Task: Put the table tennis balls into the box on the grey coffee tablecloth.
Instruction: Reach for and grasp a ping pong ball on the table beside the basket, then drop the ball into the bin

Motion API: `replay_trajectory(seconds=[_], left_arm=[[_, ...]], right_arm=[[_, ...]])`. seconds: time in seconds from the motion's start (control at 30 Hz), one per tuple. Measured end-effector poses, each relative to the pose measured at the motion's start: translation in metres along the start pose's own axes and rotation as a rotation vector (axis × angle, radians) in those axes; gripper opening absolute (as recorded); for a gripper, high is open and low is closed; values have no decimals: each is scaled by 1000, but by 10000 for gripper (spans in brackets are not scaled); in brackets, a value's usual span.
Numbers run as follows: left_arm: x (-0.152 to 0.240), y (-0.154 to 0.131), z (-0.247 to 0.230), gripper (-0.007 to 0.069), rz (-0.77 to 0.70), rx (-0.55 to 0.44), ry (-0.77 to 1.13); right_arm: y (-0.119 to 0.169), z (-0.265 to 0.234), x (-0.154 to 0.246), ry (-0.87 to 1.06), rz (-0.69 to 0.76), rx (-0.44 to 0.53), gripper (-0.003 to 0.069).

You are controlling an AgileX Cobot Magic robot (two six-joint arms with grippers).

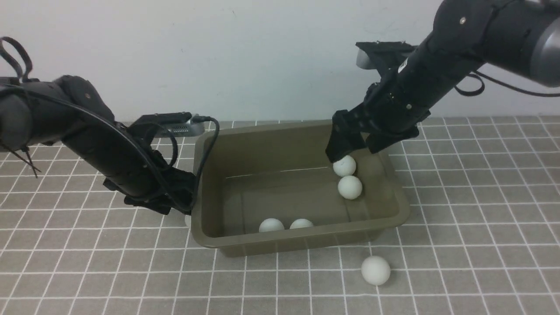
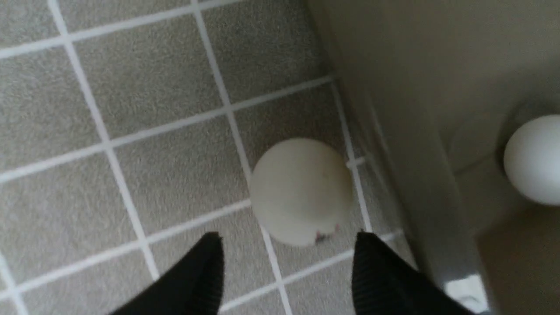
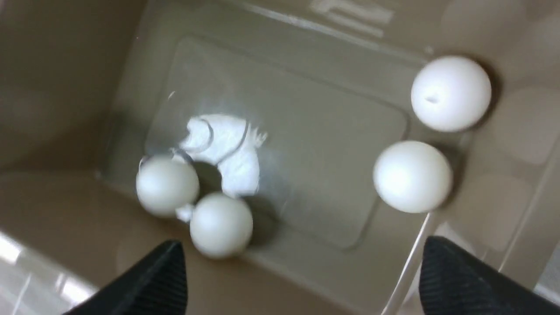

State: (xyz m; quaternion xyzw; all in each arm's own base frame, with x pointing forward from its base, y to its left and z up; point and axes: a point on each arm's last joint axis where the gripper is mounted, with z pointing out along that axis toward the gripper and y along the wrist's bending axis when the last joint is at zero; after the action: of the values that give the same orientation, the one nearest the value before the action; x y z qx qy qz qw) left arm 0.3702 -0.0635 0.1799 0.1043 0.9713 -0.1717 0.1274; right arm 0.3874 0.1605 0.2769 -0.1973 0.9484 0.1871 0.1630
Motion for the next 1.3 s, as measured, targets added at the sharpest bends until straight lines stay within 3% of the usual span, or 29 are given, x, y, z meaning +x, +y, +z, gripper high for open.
replay_trajectory(seconds=[0.13, 0.3, 0.4, 0.6, 0.77, 0.97, 1.1, 1.3], left_arm=[[-3, -2, 10, 549, 5, -5, -16], [-5, -6, 14, 568, 27, -15, -39], [-5, -5, 22, 541, 24, -16, -26], [-2, -1, 33, 349, 5, -12, 6], [-6, 0, 22, 346, 45, -34, 60], [-35, -9, -49, 346, 58, -87, -57], [-51, -44, -84, 346, 128, -1, -177], [-52, -90, -44, 346, 255, 108, -122]], right_arm=[[-7, -31, 6, 1, 9, 6, 642], [-29, -63, 9, -56, 48, 70, 602], [-43, -80, 12, -86, 89, 108, 580], [-34, -117, 20, -166, 94, 127, 554], [-18, -141, 47, -193, 117, 123, 552], [-7, -116, 104, -71, 148, 89, 552], [8, -73, 138, -66, 106, 72, 549], [18, -6, 163, -70, 52, 94, 549]])
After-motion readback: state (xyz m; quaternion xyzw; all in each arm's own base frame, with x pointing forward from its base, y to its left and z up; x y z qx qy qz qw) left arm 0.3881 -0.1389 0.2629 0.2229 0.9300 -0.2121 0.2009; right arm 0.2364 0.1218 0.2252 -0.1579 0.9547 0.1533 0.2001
